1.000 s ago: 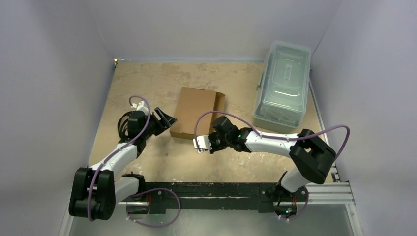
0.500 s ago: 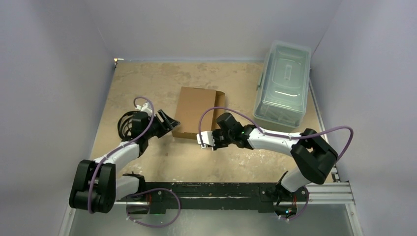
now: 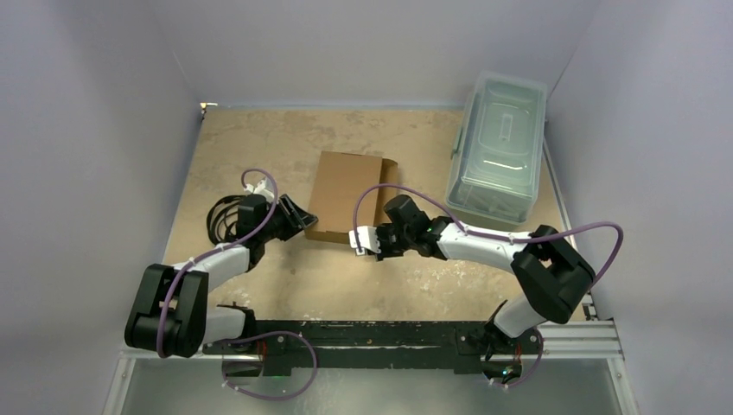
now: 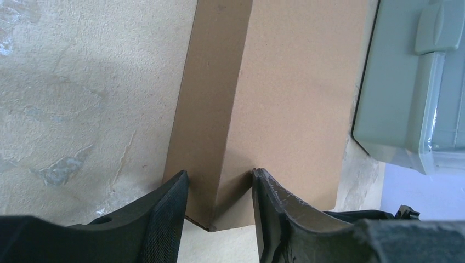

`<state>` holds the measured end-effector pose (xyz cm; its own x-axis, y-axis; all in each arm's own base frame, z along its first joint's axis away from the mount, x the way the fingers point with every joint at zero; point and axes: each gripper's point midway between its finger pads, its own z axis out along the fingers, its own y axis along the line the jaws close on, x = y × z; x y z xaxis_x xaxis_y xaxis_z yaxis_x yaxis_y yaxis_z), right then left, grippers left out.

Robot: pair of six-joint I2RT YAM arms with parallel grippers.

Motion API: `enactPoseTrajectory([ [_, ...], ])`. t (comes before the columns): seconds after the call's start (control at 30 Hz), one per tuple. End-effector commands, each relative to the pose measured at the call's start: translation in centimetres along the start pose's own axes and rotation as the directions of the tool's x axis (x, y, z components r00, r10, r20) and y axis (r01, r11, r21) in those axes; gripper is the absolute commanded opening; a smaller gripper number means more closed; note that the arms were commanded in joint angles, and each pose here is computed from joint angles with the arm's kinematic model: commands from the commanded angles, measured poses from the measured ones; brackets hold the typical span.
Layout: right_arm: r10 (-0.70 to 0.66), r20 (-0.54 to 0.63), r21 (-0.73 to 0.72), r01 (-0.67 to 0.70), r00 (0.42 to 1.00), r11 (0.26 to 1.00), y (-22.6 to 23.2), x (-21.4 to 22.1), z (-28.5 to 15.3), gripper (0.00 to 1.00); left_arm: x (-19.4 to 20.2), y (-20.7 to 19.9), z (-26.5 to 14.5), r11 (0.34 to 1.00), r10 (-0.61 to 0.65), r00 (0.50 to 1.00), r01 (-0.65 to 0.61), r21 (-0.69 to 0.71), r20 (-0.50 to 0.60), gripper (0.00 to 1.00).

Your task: Fold the paper box

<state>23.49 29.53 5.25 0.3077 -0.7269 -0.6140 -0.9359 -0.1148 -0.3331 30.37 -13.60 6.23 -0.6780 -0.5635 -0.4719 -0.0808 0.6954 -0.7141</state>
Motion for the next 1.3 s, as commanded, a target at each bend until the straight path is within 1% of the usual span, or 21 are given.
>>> enactPoseTrajectory([
  [0.0, 0.045, 0.021, -0.014, -0.044, 0.999, 0.999, 0.2, -0.4, -0.2, 0.03, -0.1, 0.2, 0.3, 1.000, 0.016, 1.000, -0.016, -0.017, 0.012, 0.41],
  [0.03, 0.052, 0.023, -0.011, -0.052, 0.998, 0.999, 0.1, -0.4, -0.3, 0.03, -0.1, 0.3, 0.3, 1.000, 0.016, 1.000, -0.015, -0.021, 0.011, 0.39],
  [0.2, 0.090, 0.019, 0.000, -0.090, 0.996, 0.996, -0.4, 0.2, -0.6, 0.00, 0.0, 0.6, 0.4, 0.999, 0.014, 1.000, -0.014, -0.033, 0.010, 0.35],
  [0.3, 0.105, 0.018, 0.008, -0.105, 0.994, 0.994, -0.7, 0.3, -0.7, 0.00, 0.2, 0.9, 0.5, 0.999, 0.012, 1.000, -0.012, -0.043, 0.006, 0.33],
  [1.27, 0.242, 0.010, 0.077, -0.242, 0.970, 0.967, -2.5, 2.0, -1.6, 0.00, 0.2, 1.3, 0.5, 0.998, 0.012, 1.000, -0.011, -0.064, 0.007, 0.31],
])
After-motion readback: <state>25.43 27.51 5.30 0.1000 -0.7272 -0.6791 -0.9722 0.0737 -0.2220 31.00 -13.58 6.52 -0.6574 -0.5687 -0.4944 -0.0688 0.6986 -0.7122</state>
